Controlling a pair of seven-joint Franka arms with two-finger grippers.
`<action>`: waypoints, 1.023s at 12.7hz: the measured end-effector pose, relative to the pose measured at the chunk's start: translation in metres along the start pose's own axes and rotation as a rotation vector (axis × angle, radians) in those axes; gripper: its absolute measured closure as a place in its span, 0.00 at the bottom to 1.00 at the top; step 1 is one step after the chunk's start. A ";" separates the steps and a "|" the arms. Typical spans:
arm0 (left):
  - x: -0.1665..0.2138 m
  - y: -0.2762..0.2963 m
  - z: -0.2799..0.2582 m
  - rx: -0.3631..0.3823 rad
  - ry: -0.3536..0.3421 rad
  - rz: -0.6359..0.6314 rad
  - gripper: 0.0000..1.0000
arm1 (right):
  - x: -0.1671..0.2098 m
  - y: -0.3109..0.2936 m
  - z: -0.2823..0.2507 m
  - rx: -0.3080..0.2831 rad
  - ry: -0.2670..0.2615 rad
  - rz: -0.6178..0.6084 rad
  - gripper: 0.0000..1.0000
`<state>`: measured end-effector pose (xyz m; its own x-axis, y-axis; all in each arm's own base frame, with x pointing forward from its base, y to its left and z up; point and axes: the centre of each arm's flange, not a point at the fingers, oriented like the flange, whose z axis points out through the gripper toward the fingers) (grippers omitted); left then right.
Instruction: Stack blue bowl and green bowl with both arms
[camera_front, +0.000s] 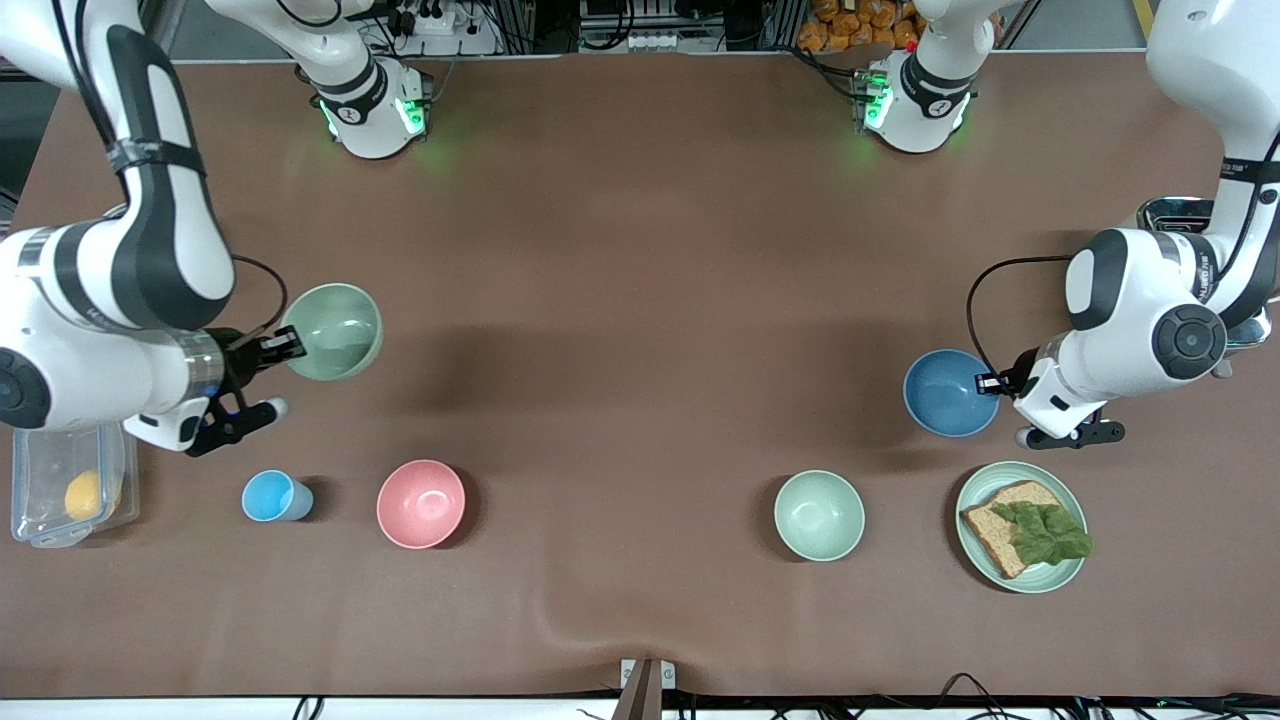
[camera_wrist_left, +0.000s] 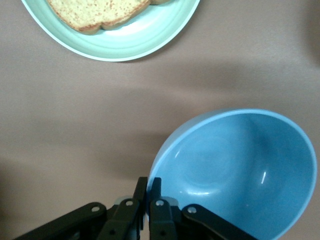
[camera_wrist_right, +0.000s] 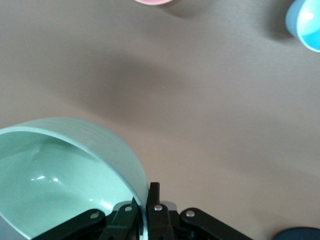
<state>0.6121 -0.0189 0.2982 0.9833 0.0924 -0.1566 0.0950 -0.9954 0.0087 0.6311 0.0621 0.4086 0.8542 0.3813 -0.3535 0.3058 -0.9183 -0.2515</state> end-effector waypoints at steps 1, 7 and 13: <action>0.000 0.003 -0.002 -0.006 -0.003 -0.007 0.95 | 0.001 -0.010 -0.001 0.023 0.006 0.012 0.96; 0.000 0.028 -0.021 -0.045 -0.022 -0.041 0.95 | 0.040 -0.158 0.021 0.035 0.059 0.175 0.96; 0.002 0.040 -0.048 -0.088 -0.034 -0.048 0.95 | 0.099 -0.312 0.126 0.084 0.179 0.393 0.96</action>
<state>0.6255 -0.0578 0.3459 0.9718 0.1372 -0.1919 0.1561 -0.9839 0.0867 0.5670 0.4000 0.3385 0.9606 -0.0265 -0.2768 -0.0858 -0.9751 -0.2044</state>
